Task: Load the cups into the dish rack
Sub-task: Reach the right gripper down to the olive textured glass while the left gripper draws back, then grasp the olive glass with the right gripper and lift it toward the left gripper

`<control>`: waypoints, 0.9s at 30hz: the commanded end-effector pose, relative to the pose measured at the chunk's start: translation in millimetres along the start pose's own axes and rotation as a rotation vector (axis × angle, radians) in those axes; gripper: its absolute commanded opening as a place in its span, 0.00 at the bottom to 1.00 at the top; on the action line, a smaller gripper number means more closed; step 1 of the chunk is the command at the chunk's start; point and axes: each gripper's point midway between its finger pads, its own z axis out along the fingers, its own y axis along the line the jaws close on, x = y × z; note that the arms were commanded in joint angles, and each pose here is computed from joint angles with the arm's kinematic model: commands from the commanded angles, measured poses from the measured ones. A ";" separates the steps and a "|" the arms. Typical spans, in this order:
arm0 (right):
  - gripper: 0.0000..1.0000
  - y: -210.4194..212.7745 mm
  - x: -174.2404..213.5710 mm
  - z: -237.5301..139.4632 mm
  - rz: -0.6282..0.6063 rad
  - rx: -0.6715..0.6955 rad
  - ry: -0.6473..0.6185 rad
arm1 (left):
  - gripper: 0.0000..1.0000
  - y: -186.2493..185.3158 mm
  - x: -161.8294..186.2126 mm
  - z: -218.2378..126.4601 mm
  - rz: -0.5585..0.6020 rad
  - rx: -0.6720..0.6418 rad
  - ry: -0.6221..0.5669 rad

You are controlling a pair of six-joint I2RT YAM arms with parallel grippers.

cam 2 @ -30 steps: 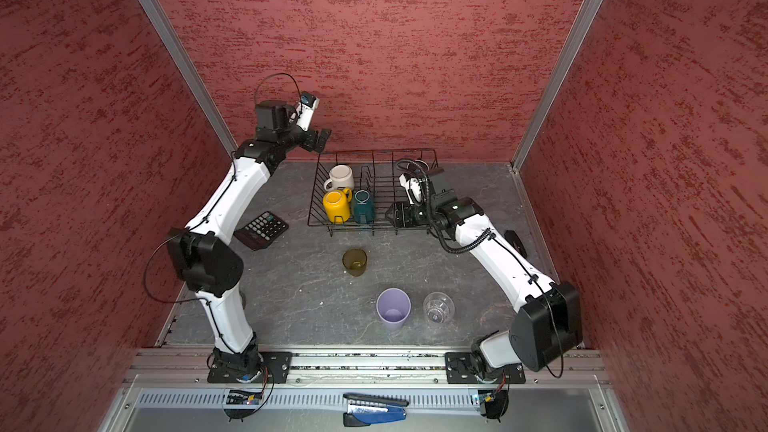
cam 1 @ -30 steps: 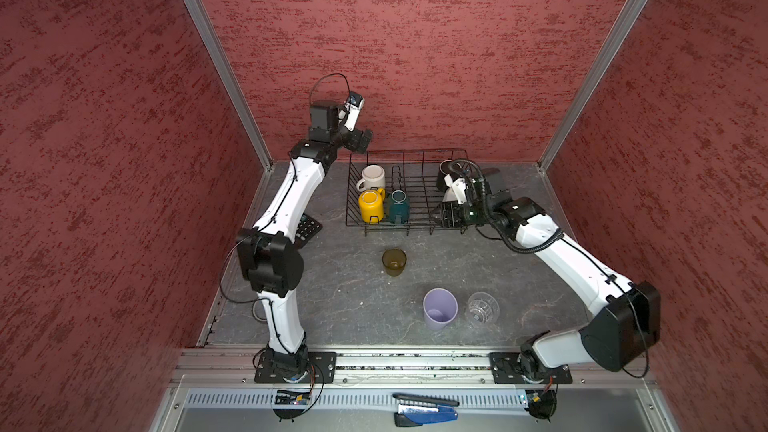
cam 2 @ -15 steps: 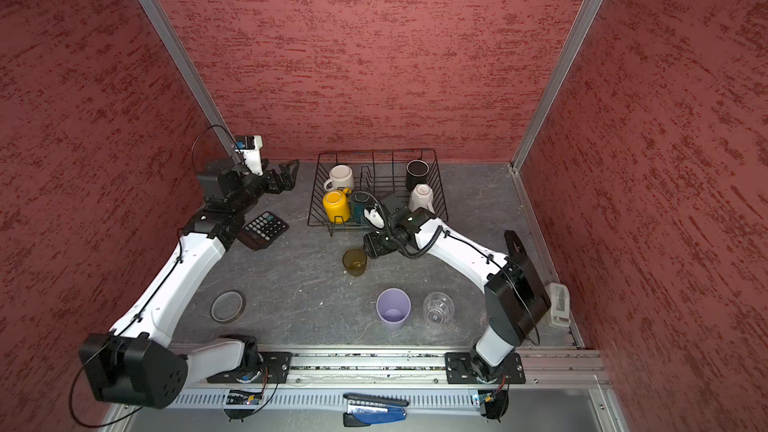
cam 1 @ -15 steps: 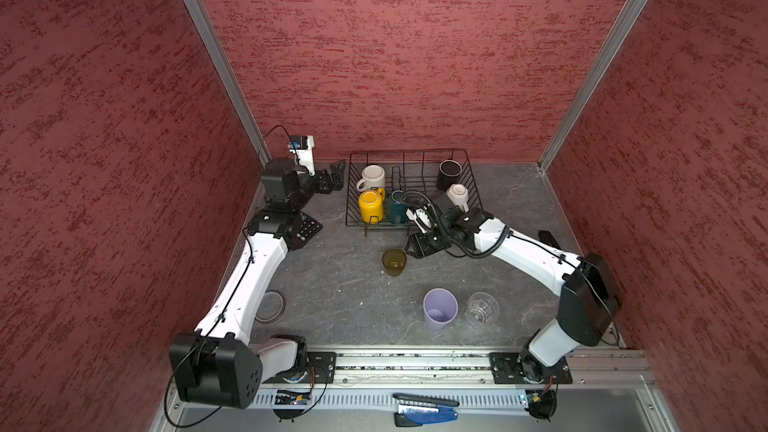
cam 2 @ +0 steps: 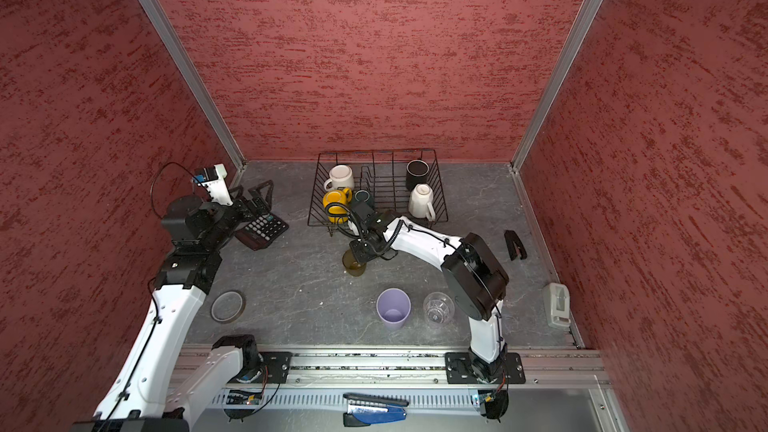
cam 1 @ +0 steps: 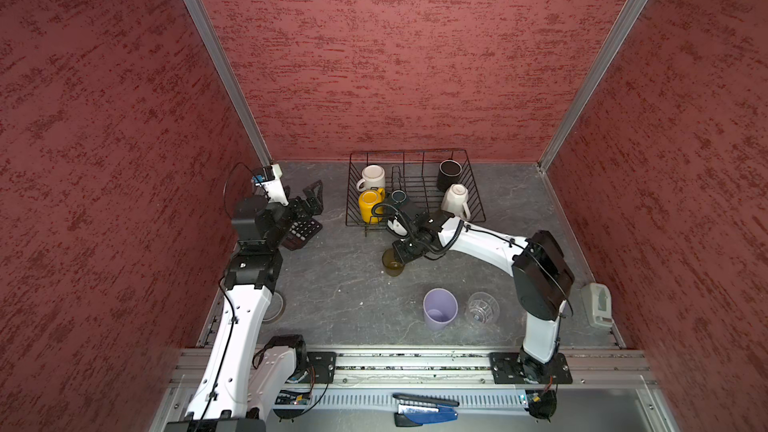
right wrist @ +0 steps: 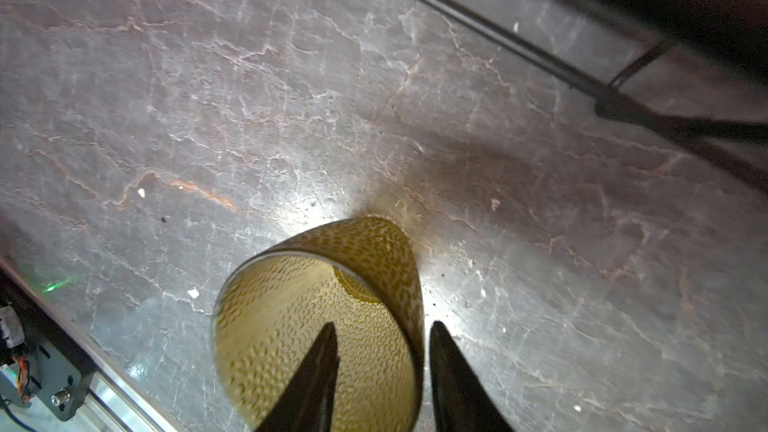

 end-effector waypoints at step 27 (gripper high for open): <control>0.00 28.1 -81.4 -215.0 0.066 -0.734 -0.474 | 1.00 -146.9 81.0 -33.4 0.344 0.866 -0.055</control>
